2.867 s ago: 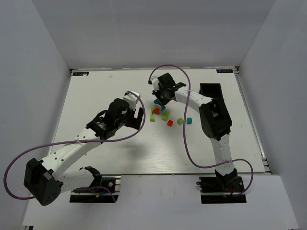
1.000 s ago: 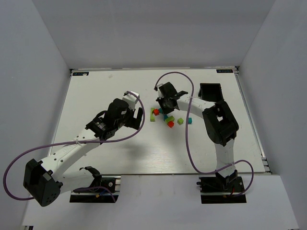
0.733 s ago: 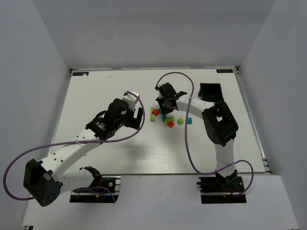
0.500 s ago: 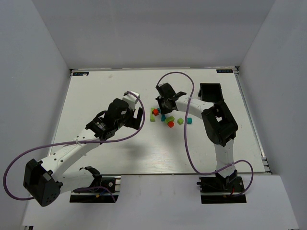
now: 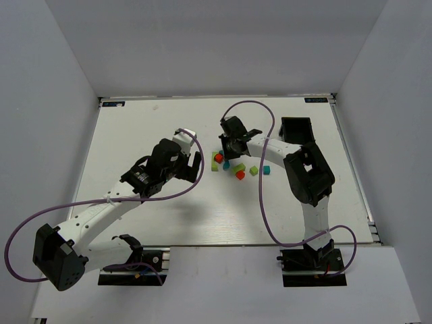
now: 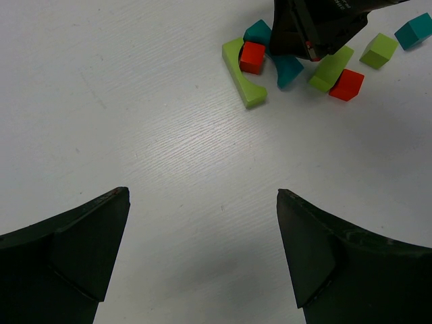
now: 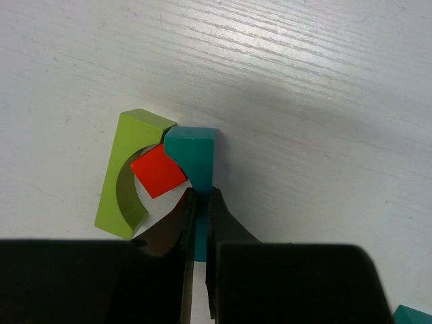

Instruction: Build the wood block tower

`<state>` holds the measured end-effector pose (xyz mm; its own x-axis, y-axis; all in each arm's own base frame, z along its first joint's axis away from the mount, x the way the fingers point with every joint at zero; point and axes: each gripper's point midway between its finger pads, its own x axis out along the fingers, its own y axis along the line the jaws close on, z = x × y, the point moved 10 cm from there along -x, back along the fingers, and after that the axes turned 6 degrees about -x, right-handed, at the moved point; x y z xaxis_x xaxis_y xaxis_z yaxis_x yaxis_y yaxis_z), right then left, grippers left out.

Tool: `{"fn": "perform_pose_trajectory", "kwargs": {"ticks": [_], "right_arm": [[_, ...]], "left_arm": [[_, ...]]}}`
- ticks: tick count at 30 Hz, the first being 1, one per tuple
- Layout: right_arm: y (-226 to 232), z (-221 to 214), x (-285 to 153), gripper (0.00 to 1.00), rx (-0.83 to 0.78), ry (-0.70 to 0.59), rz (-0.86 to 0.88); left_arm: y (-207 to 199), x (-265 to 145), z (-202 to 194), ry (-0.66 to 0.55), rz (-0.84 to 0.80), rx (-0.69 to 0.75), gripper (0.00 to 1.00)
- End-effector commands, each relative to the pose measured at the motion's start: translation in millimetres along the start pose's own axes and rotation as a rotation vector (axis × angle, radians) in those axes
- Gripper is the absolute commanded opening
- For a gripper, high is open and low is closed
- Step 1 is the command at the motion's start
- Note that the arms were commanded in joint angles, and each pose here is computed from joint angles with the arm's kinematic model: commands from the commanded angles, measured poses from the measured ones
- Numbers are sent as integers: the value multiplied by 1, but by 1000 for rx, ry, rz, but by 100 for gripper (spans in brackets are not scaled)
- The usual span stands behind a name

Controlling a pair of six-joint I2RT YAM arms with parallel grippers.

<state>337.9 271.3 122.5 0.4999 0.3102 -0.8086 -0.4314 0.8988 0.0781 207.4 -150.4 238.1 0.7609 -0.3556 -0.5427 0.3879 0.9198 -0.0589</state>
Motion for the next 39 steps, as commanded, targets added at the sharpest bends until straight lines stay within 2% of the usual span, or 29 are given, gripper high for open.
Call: {"fn": "perform_pose_trajectory", "kwargs": {"ticks": [1, 20, 22, 26, 27, 30, 39], "right_arm": [[8, 11, 1, 0, 43, -45, 28], [9, 8, 10, 0, 48, -32, 23], [9, 9, 9, 9, 46, -36, 20], [9, 11, 7, 19, 47, -44, 24], [9, 9, 7, 27, 43, -37, 23], [9, 11, 5, 39, 39, -44, 25], [10, 14, -7, 41, 24, -64, 50]], "left_arm": [[2, -3, 1, -15, 5, 3, 100], [3, -3, 1, -17, 14, 3, 100], [2, -1, 0, -8, 16, 5, 100], [2, -1, 0, -8, 16, 5, 100], [2, -1, 0, -8, 16, 5, 100], [2, -1, 0, -8, 16, 5, 100], [2, -1, 0, -8, 16, 5, 100]]}}
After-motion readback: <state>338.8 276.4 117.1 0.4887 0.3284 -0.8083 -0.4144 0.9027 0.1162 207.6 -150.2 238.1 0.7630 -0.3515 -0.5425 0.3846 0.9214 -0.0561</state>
